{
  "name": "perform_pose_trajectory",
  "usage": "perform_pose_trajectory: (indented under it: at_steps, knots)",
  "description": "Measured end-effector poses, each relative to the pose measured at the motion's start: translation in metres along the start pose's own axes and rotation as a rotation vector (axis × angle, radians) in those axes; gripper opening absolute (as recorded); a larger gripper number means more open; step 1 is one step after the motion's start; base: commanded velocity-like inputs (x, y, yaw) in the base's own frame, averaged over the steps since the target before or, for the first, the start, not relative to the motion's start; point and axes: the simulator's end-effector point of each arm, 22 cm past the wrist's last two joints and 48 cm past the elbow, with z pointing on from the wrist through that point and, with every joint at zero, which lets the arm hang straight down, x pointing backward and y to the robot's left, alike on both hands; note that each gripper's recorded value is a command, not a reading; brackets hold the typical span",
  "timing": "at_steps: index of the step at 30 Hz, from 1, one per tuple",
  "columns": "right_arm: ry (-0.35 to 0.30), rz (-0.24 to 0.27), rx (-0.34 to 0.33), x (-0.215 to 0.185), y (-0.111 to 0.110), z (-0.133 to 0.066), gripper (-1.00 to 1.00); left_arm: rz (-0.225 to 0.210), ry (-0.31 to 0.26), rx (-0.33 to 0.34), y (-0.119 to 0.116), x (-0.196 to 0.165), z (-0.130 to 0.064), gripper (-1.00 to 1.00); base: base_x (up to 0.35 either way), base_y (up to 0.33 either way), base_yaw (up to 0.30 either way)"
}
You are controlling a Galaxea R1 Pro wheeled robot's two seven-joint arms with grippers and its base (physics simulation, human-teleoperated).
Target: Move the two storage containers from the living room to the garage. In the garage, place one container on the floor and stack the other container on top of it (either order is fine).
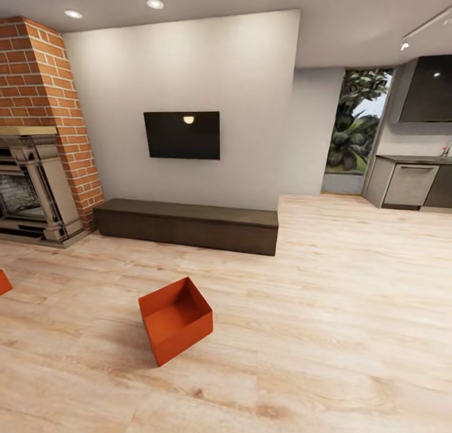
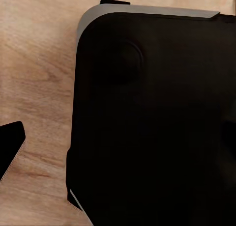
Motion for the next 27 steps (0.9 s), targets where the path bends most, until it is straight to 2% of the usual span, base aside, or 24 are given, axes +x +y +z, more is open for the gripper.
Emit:
perform_pose_trajectory:
  at_steps: [27]
  knots:
    - [0.0, 0.002, 0.0, 0.0, 0.0002, 0.0, 1.0, 0.0, 0.0, 0.0, 0.0, 0.0, 0.0, 1.0, 0.323, 0.0, 0.0]
